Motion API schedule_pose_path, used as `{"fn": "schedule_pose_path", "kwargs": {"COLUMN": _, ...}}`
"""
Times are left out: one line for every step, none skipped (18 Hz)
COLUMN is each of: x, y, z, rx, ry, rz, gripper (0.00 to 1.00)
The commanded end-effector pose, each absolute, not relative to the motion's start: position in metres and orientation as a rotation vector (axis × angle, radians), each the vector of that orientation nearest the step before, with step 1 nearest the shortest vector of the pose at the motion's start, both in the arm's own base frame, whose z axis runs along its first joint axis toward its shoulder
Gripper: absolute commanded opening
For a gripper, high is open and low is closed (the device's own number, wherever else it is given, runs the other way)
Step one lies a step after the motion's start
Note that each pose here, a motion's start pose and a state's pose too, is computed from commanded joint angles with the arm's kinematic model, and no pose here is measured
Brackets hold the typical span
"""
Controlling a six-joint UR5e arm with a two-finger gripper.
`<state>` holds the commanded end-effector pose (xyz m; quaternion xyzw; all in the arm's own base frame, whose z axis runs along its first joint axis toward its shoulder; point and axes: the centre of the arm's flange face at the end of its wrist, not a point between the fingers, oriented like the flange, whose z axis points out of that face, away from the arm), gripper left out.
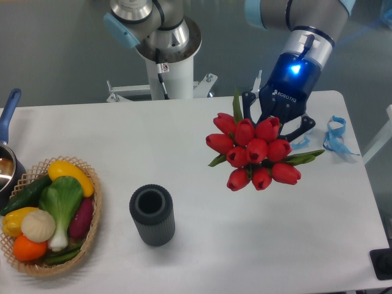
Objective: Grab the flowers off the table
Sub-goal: 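Lift the grasped red tulips up off the table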
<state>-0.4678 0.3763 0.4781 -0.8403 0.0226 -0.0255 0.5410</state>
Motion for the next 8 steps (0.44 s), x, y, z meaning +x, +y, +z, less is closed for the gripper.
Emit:
{"fn": "schedule_pose_path", "kwargs": {"x": -0.4679, "y": 0.3773, "z": 0.4788, "rx": -1.995, "ry": 0.057, "rz": -0.061, "gripper": 0.3}}
{"fn": "schedule_pose_path", "kwargs": {"x": -0.4674, "y": 0.378, "z": 0.4788, "rx": -1.995, "ry": 0.058, "rz": -0.062, "gripper": 0.3}}
{"fn": "schedule_pose_path", "kwargs": {"x": -0.4672, "y": 0.378, "z": 0.4779, "rx": -1.996, "ry": 0.056, "rz": -0.065, "gripper": 0.3}}
{"fn": "schedule_pose_path", "kwargs": {"x": -0.4669, "y": 0.3779, "z": 0.4766, "rx": -1.996, "ry": 0.055, "rz": -0.066, "gripper": 0.3}}
{"fn": "schedule_pose_path", "kwargs": {"x": -0.4674, "y": 0.3773, "z": 0.4777, "rx": -1.992, "ry": 0.056, "rz": -0.066, "gripper": 0.3}}
{"fn": "schedule_pose_path", "kwargs": {"x": -0.4677, "y": 0.377, "z": 0.4792, "rx": -1.983, "ry": 0.058, "rz": -0.068, "gripper": 0.3}}
{"fn": "schedule_pose_path", "kwargs": {"x": -0.4677, "y": 0.3773, "z": 0.4789, "rx": -1.977, "ry": 0.062, "rz": -0.072, "gripper": 0.3}}
{"fn": "schedule_pose_path", "kwargs": {"x": -0.4677, "y": 0.3775, "z": 0.4799, "rx": -1.974, "ry": 0.066, "rz": -0.071, "gripper": 0.3}}
